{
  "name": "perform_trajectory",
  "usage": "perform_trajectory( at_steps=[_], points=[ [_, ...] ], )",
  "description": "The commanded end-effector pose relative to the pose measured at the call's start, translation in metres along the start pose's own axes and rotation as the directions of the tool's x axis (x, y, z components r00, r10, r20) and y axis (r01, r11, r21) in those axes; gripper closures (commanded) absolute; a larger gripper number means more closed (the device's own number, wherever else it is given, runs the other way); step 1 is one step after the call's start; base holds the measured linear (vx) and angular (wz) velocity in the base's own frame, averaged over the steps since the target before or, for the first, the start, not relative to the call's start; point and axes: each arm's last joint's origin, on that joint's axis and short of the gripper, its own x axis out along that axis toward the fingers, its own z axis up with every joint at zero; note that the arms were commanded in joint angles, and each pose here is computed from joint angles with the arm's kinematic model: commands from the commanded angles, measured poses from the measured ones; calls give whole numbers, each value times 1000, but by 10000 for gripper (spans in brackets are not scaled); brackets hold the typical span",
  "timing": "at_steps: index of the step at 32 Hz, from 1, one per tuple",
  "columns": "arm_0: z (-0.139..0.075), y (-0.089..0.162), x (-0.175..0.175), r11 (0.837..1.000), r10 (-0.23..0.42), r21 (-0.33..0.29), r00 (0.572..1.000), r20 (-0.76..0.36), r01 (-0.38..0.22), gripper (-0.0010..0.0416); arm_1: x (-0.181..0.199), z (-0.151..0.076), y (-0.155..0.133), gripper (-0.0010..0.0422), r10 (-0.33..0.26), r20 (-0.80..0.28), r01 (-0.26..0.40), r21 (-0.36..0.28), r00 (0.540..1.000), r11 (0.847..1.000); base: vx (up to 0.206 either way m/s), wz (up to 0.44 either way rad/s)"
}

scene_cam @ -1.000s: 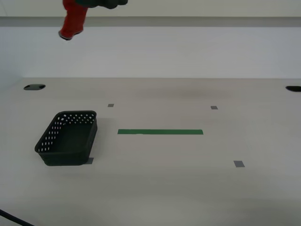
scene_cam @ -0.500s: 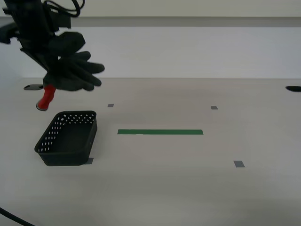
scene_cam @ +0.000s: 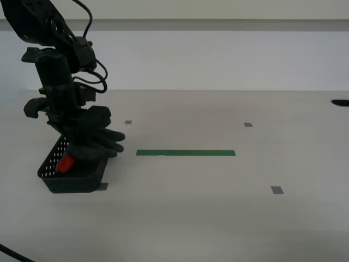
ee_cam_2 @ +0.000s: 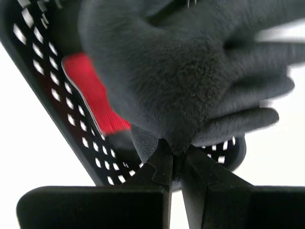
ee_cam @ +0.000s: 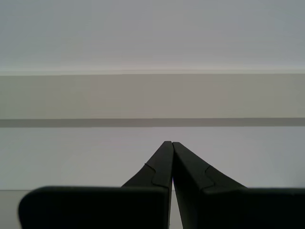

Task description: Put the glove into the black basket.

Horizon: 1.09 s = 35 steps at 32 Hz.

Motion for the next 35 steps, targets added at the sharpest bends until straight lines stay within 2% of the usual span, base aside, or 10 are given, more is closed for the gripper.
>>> perform_trajectory(
  at_steps=[1, 4, 6, 14, 18, 22, 26, 29, 30, 35],
  points=[
    [1, 0, 0, 1000, 0, 0, 1000, 4, 0, 405, -3, 2, 2, 412, 28, 12, -28, -5, 1000, 1000, 0, 0],
    [1, 0, 0, 1000, 0, 0, 1000, 3, 0, 405, -3, 1, 4, 412, 82, 1, -82, -7, 997, 997, 0, 0],
    [1, 0, 0, 1000, 0, 0, 1000, 3, 0, 405, -3, -1, 6, 374, 110, -18, -110, -9, 994, 994, 0, 0],
    [1, 0, 0, 1000, 0, 0, 1000, 4, 0, 405, -7, -2, 7, 231, 117, -18, -118, -40, 993, 992, 0, 0],
    [1, 0, 0, 1000, 0, 0, 1000, 4, 0, 405, -32, 0, 7, 213, 125, 56, -122, -59, 991, 991, 0, 0],
    [1, 0, 0, 1000, 0, 0, 1000, 3, 0, 405, -67, -2, 7, 228, 132, 161, -120, -81, 978, 989, 0, 0],
    [1, 0, 0, 1000, 0, 0, 1000, 4, 0, 405, -98, -8, 7, 280, 138, 253, -118, -94, 957, 989, 0, 0],
    [1, 0, 0, 1000, -1, 0, 1000, 4, 1, 405, -117, -12, 6, 365, 143, 316, -116, -102, 938, 988, 0, 0],
    [1, 0, 0, 1000, 0, 0, 1000, 3, 0, 405, -124, -14, 6, 419, 144, 338, -115, -105, 930, 988, 0, 0],
    [0, 0, 0, 1000, 0, 0, 1000, 1, 0, 405, -126, -14, 6, 404, 144, 347, -115, -104, 927, 988, 0, 0]
  ],
)
